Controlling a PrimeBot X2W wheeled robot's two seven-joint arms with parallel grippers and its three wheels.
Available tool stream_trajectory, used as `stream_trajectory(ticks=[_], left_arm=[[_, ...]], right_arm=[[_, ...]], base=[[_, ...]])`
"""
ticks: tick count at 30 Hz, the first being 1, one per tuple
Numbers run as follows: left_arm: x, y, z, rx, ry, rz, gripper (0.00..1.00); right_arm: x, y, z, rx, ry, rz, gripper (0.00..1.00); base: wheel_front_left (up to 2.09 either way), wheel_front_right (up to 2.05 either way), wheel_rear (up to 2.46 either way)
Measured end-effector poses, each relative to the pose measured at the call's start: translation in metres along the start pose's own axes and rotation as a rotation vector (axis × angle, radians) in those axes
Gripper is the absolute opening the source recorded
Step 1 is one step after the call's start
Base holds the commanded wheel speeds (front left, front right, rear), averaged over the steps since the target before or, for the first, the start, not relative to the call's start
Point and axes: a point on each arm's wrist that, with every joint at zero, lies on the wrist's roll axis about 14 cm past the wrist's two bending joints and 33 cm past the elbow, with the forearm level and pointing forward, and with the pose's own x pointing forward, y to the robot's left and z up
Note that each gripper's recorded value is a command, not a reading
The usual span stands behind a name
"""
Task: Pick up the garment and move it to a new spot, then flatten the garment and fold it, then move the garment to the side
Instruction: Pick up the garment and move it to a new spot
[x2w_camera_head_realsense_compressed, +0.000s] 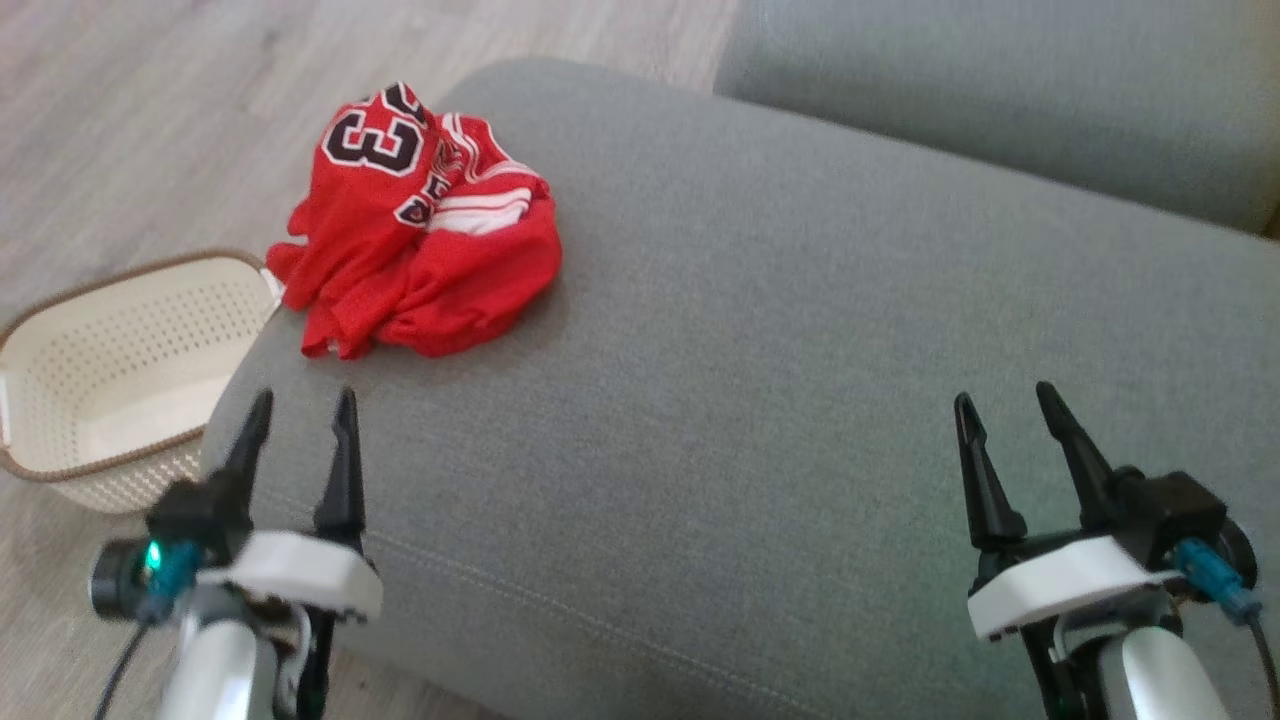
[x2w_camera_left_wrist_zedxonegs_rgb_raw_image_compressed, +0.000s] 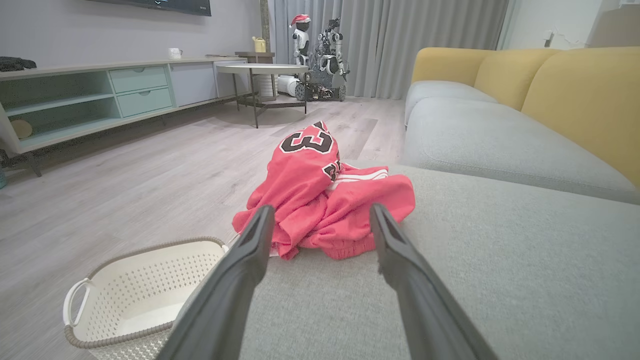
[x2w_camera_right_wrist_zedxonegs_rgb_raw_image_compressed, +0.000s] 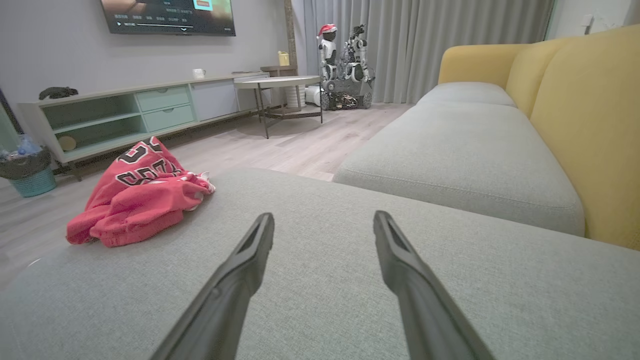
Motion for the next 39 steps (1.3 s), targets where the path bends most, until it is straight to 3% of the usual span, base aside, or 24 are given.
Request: stream_trajectory(ticks=[6,10,14,21,31,32,33,34,39], left_arm=[[0.036,-0.007,0.018,0.011,-0.043,-0.014,1.00],[0.092,-0.017,0.040,0.010,-0.101,-0.026,1.00],[0.140,-0.028,0.033,0.033,-0.074,-0.061,1.00],[0.213,-0.037,-0.021,0.090,0.086,-0.082,1.00],[0.243,-0.013,-0.119,0.246,0.393,-0.036,1.00],[0.245,-0.014,-0.124,0.251,0.406,-0.029,0.70],[0.246,-0.014,-0.127,0.254,0.416,-0.028,0.08],[0.246,-0.016,-0.130,0.255,0.424,-0.031,0.00],[0.248,-0.010,-0.121,0.278,0.407,-0.029,0.00]], right_arm=[[0.011,-0.011,-0.004,0.010,0.013,-0.016,1.00],[0.032,-0.035,0.001,-0.015,-0.001,-0.035,1.00],[0.044,-0.059,-0.008,-0.021,0.016,-0.061,1.00],[0.057,-0.095,-0.039,-0.012,0.067,-0.110,1.00],[0.046,-0.131,-0.081,0.006,0.148,-0.193,1.00],[0.046,-0.133,-0.082,0.006,0.151,-0.198,1.00],[0.046,-0.135,-0.084,0.007,0.155,-0.201,1.00],[0.045,-0.135,-0.086,0.008,0.159,-0.203,1.00],[0.047,-0.133,-0.084,0.016,0.147,-0.201,1.00]], base=[[0.00,0.00,0.00],[0.00,0.00,0.00],[0.00,0.00,0.00],[0.00,0.00,0.00],[0.00,0.00,0.00],[0.00,0.00,0.00],[0.00,0.00,0.00],[0.00,0.00,0.00],[0.00,0.00,0.00]])
